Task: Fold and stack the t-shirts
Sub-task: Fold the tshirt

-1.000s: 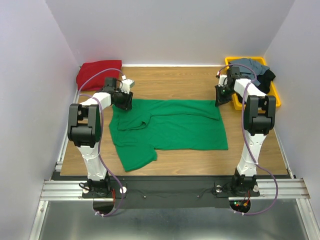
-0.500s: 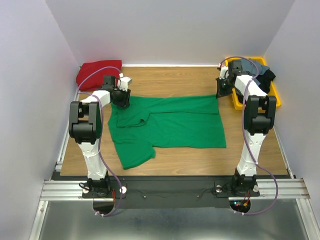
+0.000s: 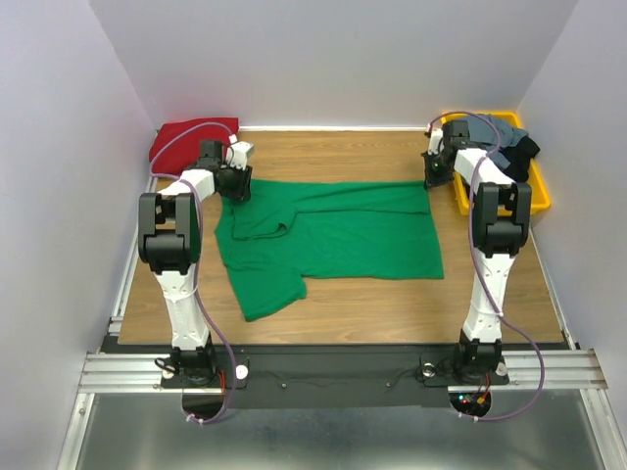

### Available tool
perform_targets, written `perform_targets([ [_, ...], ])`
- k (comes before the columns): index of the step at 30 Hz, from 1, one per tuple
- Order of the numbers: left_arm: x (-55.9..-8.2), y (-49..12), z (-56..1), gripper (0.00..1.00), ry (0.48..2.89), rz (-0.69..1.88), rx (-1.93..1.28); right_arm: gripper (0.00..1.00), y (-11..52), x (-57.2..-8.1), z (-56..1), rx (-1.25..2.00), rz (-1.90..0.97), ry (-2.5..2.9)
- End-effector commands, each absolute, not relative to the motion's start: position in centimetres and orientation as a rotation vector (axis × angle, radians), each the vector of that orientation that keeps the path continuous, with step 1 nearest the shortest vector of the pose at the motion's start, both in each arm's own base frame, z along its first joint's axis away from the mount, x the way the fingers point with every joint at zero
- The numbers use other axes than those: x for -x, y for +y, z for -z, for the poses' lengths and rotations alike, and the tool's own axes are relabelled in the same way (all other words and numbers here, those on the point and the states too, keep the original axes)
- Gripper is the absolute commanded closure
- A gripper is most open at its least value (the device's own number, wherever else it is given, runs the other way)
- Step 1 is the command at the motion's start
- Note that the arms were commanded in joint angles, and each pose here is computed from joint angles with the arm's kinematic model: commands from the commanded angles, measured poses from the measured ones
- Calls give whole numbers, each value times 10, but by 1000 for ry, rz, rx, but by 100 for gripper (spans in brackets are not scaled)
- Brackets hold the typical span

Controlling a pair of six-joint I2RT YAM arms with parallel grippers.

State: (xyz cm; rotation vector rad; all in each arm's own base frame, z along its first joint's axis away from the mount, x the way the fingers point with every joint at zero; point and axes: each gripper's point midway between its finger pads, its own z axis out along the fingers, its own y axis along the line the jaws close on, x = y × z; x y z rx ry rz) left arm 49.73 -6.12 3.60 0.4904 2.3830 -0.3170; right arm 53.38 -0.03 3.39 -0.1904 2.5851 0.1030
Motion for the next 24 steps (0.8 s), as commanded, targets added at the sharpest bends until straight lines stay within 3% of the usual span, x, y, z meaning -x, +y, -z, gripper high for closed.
perform_targets([
  [1, -521, -56, -50, 53, 2347, 307, -456, 99, -19, -566, -38, 158, 15, 2509],
  [5, -536, -66, -71, 47, 2280, 362, -473, 97, -17, -581, -49, 134, 0, 2469],
  [6, -541, -70, -85, 46, 2243, 376, -488, 78, -16, -582, -52, 132, -7, 2467],
  [7, -542, -72, -94, 45, 2223, 382, -497, 67, -14, -582, -64, 136, -16, 2448],
  [8, -542, -74, -103, 43, 2197, 392, -522, 46, -13, -578, -67, 142, -23, 2450],
  [11, -532, -79, -144, 39, 2113, 395, -566, 25, -5, -566, -89, 166, -75, 2428],
  [13, -501, -84, -154, 39, 2101, 432, -612, 15, 11, -542, -139, 225, -159, 2362],
  [19, -420, -91, -144, 39, 2120, 497, -805, 15, 39, -476, -150, 446, -342, 2422],
  [23, -359, -88, -121, 42, 2126, 499, -1038, 21, 44, -413, -124, 631, -402, 2509],
  [24, -342, -82, -112, 44, 2116, 459, -1129, 27, 42, -401, -120, 706, -400, 2515],
])
